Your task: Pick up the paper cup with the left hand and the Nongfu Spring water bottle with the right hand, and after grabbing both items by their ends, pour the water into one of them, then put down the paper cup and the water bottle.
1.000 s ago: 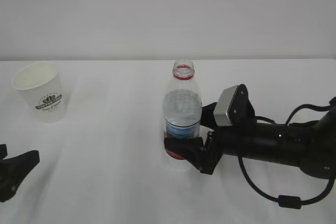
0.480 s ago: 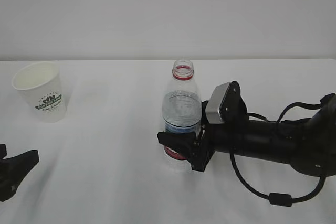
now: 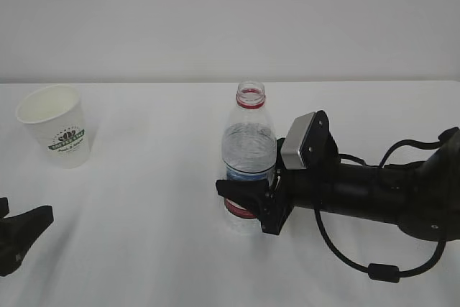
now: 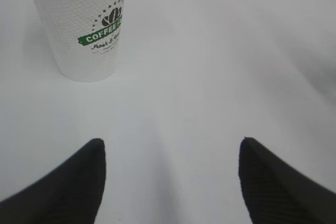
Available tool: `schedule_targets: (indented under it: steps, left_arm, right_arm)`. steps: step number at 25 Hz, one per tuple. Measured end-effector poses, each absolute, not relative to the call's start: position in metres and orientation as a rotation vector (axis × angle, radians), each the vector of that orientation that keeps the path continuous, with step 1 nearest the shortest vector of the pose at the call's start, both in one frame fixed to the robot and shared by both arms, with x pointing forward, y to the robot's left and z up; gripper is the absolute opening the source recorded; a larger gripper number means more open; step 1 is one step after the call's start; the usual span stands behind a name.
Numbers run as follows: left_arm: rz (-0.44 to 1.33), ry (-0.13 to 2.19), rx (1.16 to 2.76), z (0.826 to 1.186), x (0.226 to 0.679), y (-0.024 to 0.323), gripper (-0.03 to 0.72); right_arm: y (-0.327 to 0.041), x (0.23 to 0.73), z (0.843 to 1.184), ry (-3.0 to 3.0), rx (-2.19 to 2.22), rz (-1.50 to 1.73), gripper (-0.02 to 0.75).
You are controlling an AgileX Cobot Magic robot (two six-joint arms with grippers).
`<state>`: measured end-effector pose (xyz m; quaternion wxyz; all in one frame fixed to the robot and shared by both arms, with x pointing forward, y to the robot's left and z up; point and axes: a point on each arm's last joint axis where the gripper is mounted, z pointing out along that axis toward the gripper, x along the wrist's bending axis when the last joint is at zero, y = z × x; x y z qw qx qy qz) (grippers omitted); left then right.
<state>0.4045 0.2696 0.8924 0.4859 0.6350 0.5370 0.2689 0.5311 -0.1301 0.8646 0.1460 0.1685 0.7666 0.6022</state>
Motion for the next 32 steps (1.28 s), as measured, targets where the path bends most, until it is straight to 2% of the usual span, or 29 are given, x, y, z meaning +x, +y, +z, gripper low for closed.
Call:
schedule_targets:
  steps: [10, 32]
  left_arm:
    - [0.654, 1.307, 1.545, 0.892, 0.405, 0.270, 0.577]
    - [0.654, 1.307, 1.545, 0.892, 0.405, 0.270, 0.577]
  right_arm:
    - [-0.131, 0.533, 0.868, 2.200, 0.525, 1.728, 0.515]
    - [-0.145, 0.543, 0.916, 2.072, 0.610, 1.598, 0.515]
